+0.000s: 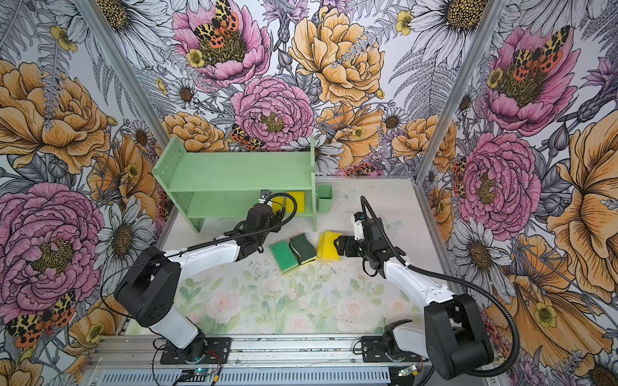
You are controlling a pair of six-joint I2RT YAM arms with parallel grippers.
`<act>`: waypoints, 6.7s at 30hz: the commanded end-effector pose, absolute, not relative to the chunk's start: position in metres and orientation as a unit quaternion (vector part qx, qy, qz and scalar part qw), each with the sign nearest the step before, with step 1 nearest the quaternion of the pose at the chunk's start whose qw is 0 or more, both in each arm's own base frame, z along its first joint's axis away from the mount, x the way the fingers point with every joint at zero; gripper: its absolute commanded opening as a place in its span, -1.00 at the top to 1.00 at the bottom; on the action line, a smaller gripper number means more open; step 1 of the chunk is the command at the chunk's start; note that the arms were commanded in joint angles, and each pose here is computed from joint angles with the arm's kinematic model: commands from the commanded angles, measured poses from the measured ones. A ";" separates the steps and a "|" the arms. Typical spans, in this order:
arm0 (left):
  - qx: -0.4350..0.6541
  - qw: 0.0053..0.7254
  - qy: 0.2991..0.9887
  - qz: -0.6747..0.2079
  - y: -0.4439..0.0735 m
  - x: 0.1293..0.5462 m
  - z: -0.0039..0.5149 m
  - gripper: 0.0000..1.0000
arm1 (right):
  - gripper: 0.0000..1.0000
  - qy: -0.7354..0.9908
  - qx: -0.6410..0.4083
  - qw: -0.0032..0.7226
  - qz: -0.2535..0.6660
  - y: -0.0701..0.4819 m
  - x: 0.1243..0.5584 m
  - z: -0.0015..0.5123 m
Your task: Place and organize the cleaning sponges onto the shelf
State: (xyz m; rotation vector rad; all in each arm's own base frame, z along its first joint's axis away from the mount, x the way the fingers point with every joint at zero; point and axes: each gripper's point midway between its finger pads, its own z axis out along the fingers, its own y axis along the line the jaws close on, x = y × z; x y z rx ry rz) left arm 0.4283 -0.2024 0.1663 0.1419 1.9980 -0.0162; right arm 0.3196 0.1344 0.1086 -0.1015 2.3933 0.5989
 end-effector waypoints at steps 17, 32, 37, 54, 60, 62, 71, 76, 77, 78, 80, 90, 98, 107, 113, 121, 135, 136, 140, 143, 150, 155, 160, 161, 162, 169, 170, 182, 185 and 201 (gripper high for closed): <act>0.034 0.583 0.812 -0.009 -0.198 0.445 0.182 -0.39 | -0.75 0.911 -0.040 0.340 0.229 0.140 0.329 0.118; 0.026 0.585 0.811 -0.009 -0.195 0.445 0.174 -0.39 | -0.74 0.912 -0.043 0.337 0.228 0.143 0.332 0.117; 0.018 0.586 0.810 -0.009 -0.194 0.444 0.165 -0.39 | -0.75 0.913 -0.044 0.336 0.227 0.143 0.332 0.116; 0.018 0.591 0.807 0.009 -0.196 0.447 0.157 -0.40 | -0.75 0.915 -0.044 0.331 0.225 0.144 0.332 0.113; 0.021 0.589 0.808 0.008 -0.199 0.448 0.155 -0.44 | -0.75 0.916 -0.045 0.330 0.223 0.144 0.331 0.111; 0.021 0.589 0.808 0.008 -0.198 0.448 0.155 -0.45 | -0.75 0.916 -0.045 0.329 0.223 0.144 0.332 0.110; 0.019 0.587 0.809 0.010 -0.198 0.448 0.152 -0.49 | -0.75 0.918 -0.045 0.327 0.222 0.145 0.332 0.108; 0.020 0.587 0.809 0.008 -0.199 0.448 0.153 -0.50 | -0.75 0.917 -0.045 0.328 0.222 0.145 0.332 0.109; 0.020 0.588 0.809 0.007 -0.199 0.448 0.153 -0.50 | -0.75 0.917 -0.045 0.327 0.223 0.145 0.332 0.109; 0.019 0.588 0.809 0.006 -0.199 0.448 0.153 -0.50 | -0.75 0.917 -0.046 0.327 0.222 0.145 0.331 0.109; 0.021 0.587 0.809 0.004 -0.200 0.448 0.153 -0.50 | -0.75 0.918 -0.045 0.327 0.222 0.145 0.331 0.109; 0.028 0.587 0.809 -0.004 -0.204 0.448 0.152 -0.46 | -0.74 0.918 -0.045 0.325 0.221 0.145 0.331 0.107; 0.036 0.588 0.808 -0.011 -0.207 0.447 0.150 -0.43 | -0.75 0.919 -0.046 0.324 0.220 0.145 0.331 0.106; 0.048 0.592 0.804 -0.020 -0.212 0.446 0.150 -0.41 | -0.75 0.919 -0.045 0.324 0.218 0.145 0.331 0.105; 0.053 0.593 0.803 -0.024 -0.215 0.446 0.151 -0.41 | -0.74 0.919 -0.046 0.324 0.218 0.145 0.331 0.105; 0.058 0.593 0.802 -0.029 -0.217 0.446 0.149 -0.41 | -0.74 0.920 -0.046 0.324 0.218 0.145 0.332 0.105; 0.060 0.600 0.796 -0.048 -0.223 0.446 0.155 -0.41 | -0.75 0.920 -0.047 0.322 0.218 0.146 0.333 0.105; 0.060 0.600 0.796 -0.048 -0.223 0.446 0.155 -0.41 | -0.75 0.920 -0.047 0.322 0.218 0.146 0.333 0.105; 0.060 0.601 0.796 -0.049 -0.224 0.447 0.155 -0.41 | -0.74 0.920 -0.048 0.323 0.218 0.146 0.333 0.105; 0.059 0.600 0.796 -0.047 -0.223 0.448 0.155 -0.41 | -0.75 0.920 -0.048 0.323 0.217 0.146 0.333 0.105; 0.060 0.604 0.793 -0.049 -0.227 0.447 0.159 -0.42 | -0.75 0.919 -0.050 0.325 0.217 0.146 0.334 0.106; 0.055 0.606 0.793 -0.041 -0.224 0.446 0.160 -0.51 | -0.75 0.919 -0.051 0.323 0.218 0.147 0.333 0.105; 0.052 0.610 0.790 -0.036 -0.220 0.441 0.164 -0.56 | -0.75 0.920 -0.051 0.321 0.218 0.146 0.332 0.103; 0.051 0.611 0.789 -0.036 -0.220 0.441 0.166 -0.57 | -0.75 0.920 -0.050 0.321 0.218 0.146 0.332 0.104; 0.051 0.612 0.789 -0.035 -0.219 0.440 0.167 -0.57 | -0.75 0.920 -0.051 0.321 0.218 0.146 0.331 0.103; 0.044 0.620 0.782 -0.033 -0.213 0.435 0.178 -0.61 | -0.75 0.919 -0.050 0.323 0.219 0.146 0.331 0.105; 0.044 0.621 0.782 -0.034 -0.212 0.434 0.180 -0.61 | -0.75 0.919 -0.050 0.323 0.219 0.146 0.331 0.105; 0.047 0.628 0.775 -0.042 -0.205 0.412 0.197 -0.64 | -0.75 0.917 -0.051 0.326 0.224 0.148 0.330 0.109; 0.052 0.628 0.775 -0.043 -0.207 0.406 0.199 -0.65 | -0.75 0.915 -0.052 0.330 0.224 0.148 0.329 0.112; 0.051 0.564 0.818 -0.103 -0.196 0.359 0.224 -0.78 | -0.75 0.908 -0.057 0.344 0.232 0.148 0.323 0.123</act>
